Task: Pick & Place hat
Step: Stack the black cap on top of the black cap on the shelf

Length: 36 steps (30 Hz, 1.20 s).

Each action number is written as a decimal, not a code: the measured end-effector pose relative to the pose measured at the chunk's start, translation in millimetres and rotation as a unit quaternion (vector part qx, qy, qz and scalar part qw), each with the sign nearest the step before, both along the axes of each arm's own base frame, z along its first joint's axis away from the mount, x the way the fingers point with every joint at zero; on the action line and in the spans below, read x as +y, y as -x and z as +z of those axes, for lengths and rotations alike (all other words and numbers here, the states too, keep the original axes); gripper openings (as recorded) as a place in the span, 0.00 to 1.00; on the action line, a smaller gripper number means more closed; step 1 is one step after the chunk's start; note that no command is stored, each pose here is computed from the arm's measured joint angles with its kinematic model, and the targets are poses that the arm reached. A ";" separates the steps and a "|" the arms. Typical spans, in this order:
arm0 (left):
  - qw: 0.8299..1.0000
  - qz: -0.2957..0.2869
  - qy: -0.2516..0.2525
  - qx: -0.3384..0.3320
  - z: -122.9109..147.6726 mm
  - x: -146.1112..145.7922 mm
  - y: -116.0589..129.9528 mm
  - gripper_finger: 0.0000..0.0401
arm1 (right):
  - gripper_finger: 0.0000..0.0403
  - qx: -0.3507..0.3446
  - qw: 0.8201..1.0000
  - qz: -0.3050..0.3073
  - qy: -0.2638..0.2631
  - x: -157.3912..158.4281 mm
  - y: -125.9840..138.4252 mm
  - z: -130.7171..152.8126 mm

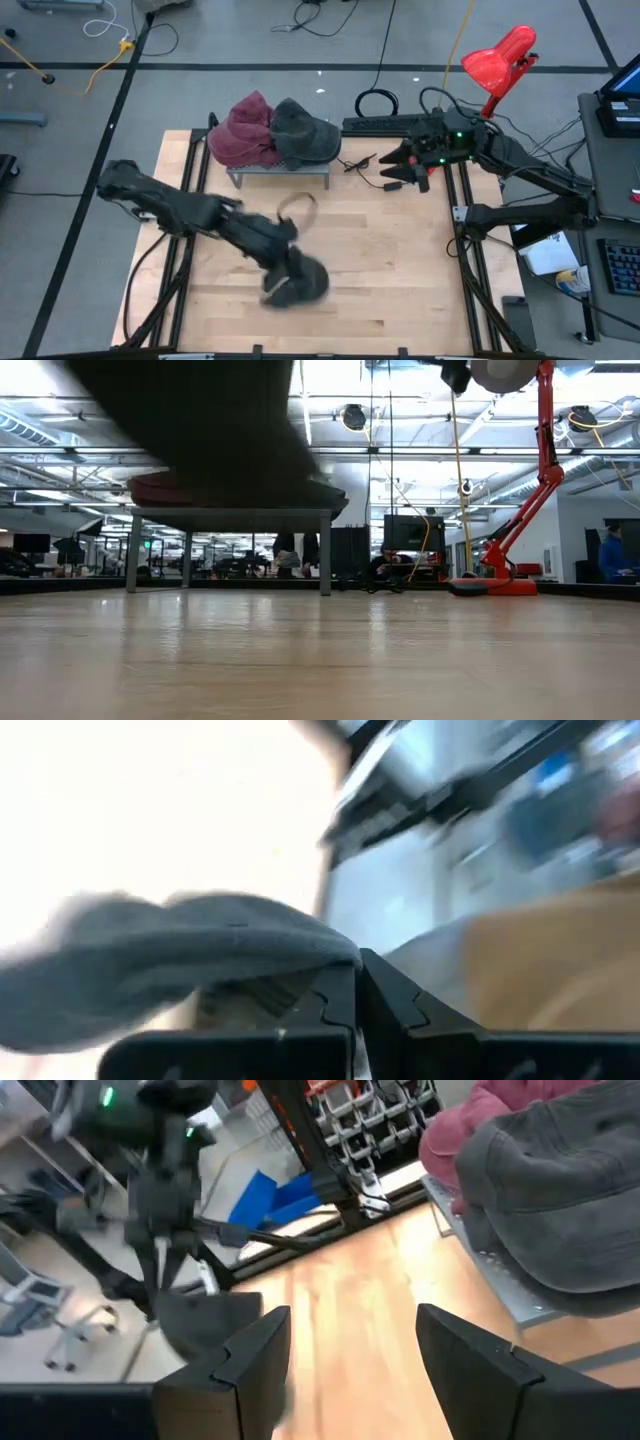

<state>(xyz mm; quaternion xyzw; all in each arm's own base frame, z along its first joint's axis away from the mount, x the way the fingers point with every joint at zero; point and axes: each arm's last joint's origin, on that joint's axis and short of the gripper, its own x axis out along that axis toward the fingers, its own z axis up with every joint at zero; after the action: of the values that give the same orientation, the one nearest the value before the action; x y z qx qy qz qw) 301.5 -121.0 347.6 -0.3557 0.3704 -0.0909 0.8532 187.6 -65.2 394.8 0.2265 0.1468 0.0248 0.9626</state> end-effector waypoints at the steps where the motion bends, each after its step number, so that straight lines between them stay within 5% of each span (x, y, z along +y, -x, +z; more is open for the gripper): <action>1: 0.999 0.006 0.017 -0.028 13.1 3.4 6.3 0.00 | 0.52 -0.003 1.000 0.001 -0.006 2.0 2.1 1.6; 6: 0.976 0.036 0.090 -0.197 76.7 22.8 39.9 0.00 | 0.52 -0.011 0.998 0.006 -0.063 14.0 9.6 7.9; 15: 0.894 0.074 0.037 -0.440 142.6 58.3 96.5 0.00 | 0.57 -0.107 0.976 0.041 -0.188 28.5 -11.2 10.9; 22: 0.836 0.073 -0.005 -0.544 164.9 79.3 117.3 0.00 | 0.77 -0.201 0.927 0.071 -0.309 31.0 -32.1 -19.4; 26: 0.817 0.065 -0.023 -0.573 169.6 89.0 118.7 0.00 | 0.83 -0.253 0.903 0.064 -0.341 32.0 -40.2 -40.3; 32: 0.820 0.076 -0.043 -0.565 163.8 104.8 99.4 0.00 | 0.82 -0.263 0.904 0.043 -0.333 32.9 -55.8 -52.9; 36: 0.797 0.051 -0.040 -0.601 163.9 119.3 81.0 0.00 | 0.81 -0.265 0.906 0.045 -0.328 33.7 -66.4 -50.8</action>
<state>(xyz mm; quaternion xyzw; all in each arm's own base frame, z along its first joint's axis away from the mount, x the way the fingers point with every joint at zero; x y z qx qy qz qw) 220.4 -1.7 511.5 -0.2139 -0.2318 -0.2282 0.9211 254.1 -31.5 344.0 0.5074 -0.1197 0.1740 0.8354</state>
